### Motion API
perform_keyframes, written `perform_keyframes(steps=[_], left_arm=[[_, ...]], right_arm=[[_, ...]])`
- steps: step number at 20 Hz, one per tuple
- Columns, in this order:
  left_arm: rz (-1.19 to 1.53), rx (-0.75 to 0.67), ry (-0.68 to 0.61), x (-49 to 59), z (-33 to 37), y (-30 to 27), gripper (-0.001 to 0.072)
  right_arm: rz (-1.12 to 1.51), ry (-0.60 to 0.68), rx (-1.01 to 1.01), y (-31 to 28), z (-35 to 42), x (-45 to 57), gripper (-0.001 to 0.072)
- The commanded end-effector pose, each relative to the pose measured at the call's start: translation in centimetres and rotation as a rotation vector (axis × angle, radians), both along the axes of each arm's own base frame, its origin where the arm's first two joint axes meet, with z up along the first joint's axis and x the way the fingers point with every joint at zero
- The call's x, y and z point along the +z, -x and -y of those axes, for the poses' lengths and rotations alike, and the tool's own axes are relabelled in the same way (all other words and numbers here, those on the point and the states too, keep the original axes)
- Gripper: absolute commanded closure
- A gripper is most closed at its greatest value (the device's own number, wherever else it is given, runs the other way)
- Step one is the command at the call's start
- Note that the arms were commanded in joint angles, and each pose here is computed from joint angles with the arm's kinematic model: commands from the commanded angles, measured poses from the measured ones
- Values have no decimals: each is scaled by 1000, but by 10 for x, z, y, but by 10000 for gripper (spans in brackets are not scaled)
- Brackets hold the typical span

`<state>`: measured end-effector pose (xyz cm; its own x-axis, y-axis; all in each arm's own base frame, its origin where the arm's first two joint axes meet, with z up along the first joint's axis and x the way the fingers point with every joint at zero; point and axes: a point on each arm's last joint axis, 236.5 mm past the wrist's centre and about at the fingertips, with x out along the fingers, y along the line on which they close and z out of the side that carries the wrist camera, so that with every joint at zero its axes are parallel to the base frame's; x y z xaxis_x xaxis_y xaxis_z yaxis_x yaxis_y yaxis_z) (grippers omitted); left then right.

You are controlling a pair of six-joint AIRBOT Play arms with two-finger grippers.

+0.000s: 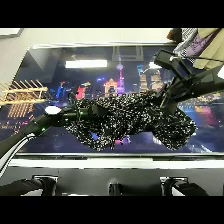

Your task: Fold the clothes and pants, and hang the long-sleeved shirts on hangers.

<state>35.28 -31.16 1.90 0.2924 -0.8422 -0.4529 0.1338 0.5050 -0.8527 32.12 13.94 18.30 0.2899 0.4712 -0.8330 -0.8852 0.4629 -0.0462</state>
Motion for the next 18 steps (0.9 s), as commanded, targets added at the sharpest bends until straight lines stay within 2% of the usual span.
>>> perform_keyframes(steps=[1,3,6,7,8,13,18], left_arm=[[-35,-31,8,-7,13,8,104],[-55,-72,12,-11,22,19,118],[-51,-92,9,-12,26,24,502],[-37,-97,5,-12,25,23,661],[-26,-96,3,-11,23,21,687],[35,-89,-2,5,9,-1,687],[118,-134,-96,21,-5,-18,688]], right_arm=[[0,-1,-2,0,0,0,697],[-3,-2,-6,0,0,0,697],[-8,-1,-5,1,0,0,697],[-14,1,-3,3,0,-1,697],[-25,3,0,5,1,-2,697],[-86,14,-21,15,4,-7,697],[-80,98,-99,2,26,-18,697]])
